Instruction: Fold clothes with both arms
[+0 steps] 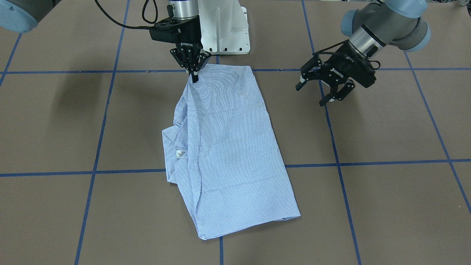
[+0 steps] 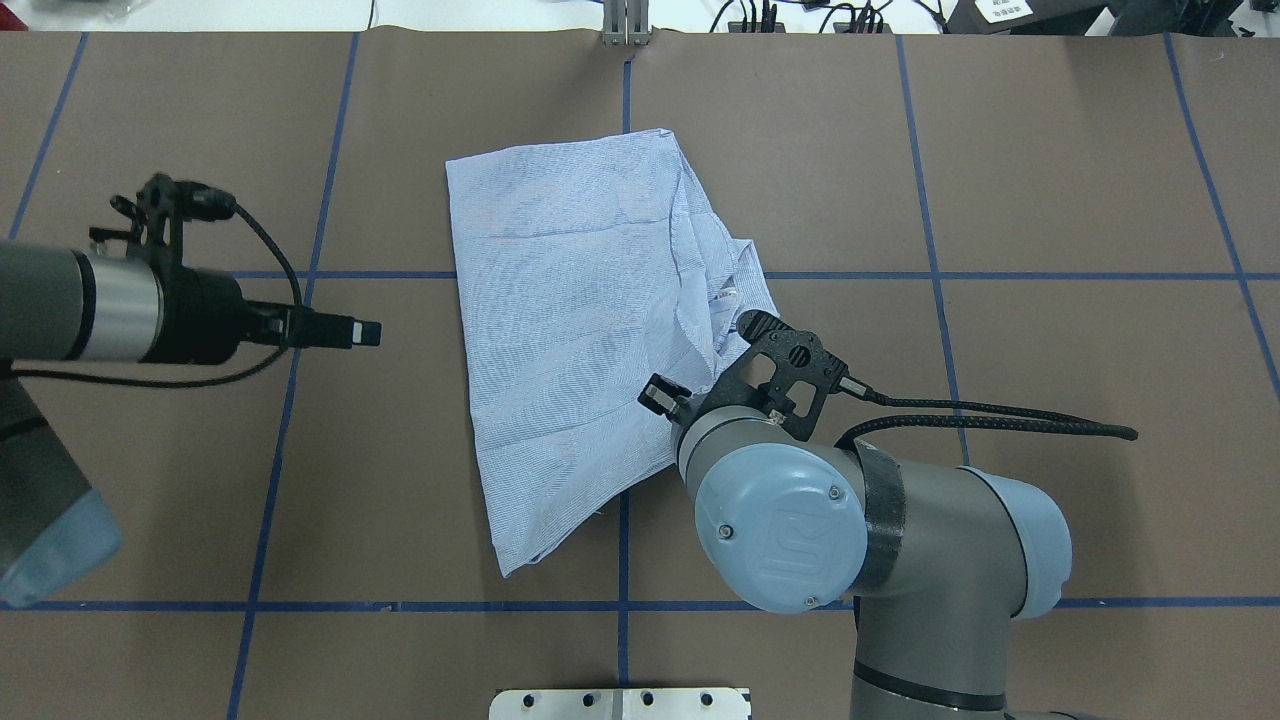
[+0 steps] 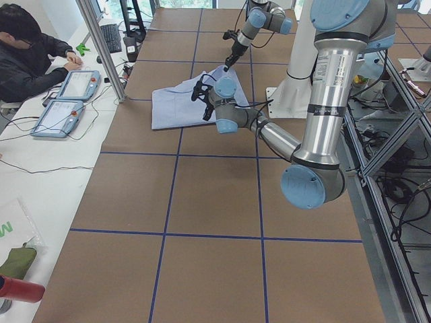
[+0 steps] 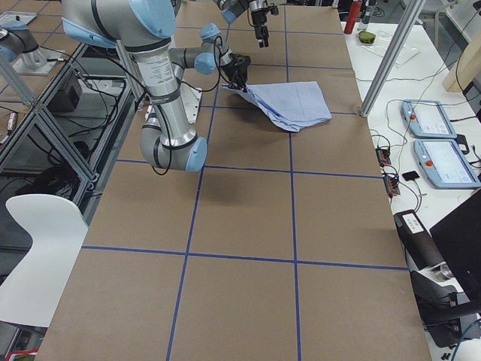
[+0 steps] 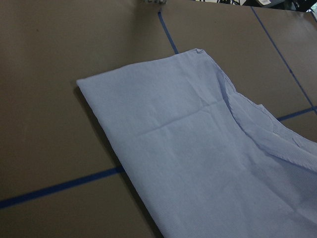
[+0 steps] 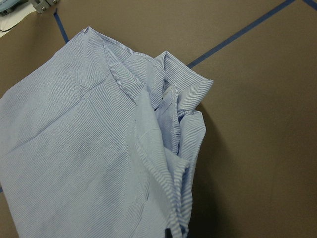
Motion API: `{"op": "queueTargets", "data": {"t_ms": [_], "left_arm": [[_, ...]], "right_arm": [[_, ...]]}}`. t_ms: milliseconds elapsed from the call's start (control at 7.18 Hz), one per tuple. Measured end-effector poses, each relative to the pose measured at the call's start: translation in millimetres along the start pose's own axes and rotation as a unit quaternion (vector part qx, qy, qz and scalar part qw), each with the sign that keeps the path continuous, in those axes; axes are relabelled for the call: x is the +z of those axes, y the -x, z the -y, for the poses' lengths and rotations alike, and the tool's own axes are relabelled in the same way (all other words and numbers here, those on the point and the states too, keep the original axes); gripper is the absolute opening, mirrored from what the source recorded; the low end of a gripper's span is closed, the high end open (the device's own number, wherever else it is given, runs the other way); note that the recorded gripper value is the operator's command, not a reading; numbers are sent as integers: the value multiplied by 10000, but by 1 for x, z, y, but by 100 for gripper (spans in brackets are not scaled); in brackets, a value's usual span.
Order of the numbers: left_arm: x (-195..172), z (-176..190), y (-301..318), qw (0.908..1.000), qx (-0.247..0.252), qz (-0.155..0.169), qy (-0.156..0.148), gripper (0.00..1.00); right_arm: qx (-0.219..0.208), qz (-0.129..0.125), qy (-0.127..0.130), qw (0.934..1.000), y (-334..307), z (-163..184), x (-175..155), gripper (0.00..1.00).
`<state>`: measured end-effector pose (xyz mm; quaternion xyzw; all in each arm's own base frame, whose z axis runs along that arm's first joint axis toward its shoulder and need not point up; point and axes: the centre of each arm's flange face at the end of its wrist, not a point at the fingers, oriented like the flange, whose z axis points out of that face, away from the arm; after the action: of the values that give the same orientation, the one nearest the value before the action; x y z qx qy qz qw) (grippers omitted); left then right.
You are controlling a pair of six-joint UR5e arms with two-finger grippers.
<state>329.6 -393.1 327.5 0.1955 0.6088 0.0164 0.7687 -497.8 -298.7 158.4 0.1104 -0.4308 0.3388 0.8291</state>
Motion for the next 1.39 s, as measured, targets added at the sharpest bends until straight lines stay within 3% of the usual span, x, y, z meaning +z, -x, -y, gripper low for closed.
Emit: {"op": "queueTargets", "data": {"t_ms": [279,557,1115,1393], "left_arm": [[45,-75,-29,9964,-832,133,-77,100],[75,-129,-51,9907,-1347,168,-58,98],[115,-186,-94,9682,-2496,43,-144,94],[136,-198,-103,9628,-2696,53,-205,89]], "right_arm": [[-11,-16,-35,10000,-2,-1,2,0],[-18,-24,-54,10000,-2,-1,3,0],[-17,-20,-56,10000,-2,-1,3,0],[-17,-20,-56,10000,-2,-1,3,0]]}}
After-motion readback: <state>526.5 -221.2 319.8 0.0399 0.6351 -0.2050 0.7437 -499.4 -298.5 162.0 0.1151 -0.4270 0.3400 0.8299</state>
